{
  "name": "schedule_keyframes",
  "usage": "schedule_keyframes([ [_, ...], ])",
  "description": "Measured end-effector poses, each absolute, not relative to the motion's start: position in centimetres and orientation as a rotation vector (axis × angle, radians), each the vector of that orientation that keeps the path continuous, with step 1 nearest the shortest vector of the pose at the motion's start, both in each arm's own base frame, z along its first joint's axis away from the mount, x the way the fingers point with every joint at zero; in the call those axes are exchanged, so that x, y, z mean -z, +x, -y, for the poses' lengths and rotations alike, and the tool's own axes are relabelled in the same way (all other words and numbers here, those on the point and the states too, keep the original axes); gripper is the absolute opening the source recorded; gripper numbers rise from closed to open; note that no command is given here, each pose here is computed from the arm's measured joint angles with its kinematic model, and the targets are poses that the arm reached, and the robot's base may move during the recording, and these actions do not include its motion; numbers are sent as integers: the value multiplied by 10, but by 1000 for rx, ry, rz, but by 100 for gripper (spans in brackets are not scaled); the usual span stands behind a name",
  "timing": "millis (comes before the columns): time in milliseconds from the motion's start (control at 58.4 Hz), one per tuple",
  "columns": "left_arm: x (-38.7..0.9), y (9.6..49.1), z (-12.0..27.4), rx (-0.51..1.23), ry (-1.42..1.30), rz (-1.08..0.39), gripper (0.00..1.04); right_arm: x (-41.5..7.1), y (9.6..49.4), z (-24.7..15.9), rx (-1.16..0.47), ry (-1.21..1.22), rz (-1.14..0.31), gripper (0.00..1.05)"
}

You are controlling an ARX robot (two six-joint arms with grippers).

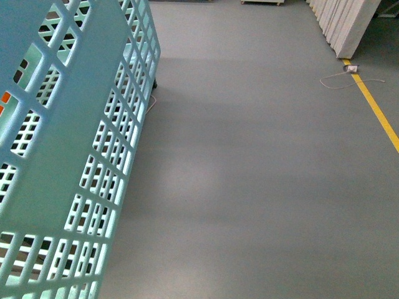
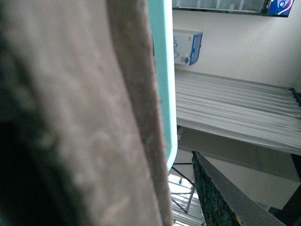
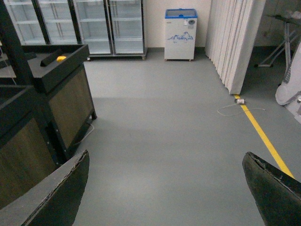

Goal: Pick lemon and mango into basket

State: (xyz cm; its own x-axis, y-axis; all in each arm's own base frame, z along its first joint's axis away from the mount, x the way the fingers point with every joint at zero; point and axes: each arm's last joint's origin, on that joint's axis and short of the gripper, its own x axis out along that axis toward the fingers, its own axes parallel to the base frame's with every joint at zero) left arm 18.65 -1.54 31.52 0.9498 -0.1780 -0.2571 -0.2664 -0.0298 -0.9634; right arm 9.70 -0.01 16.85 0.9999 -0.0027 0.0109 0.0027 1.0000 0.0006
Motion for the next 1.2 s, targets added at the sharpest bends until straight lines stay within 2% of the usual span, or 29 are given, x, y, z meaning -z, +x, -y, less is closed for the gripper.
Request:
schedule_keyframes([
  [1200, -316, 187, 16, -70, -1612, -350, 28, -169, 97, 0, 2, 1, 11, 96],
])
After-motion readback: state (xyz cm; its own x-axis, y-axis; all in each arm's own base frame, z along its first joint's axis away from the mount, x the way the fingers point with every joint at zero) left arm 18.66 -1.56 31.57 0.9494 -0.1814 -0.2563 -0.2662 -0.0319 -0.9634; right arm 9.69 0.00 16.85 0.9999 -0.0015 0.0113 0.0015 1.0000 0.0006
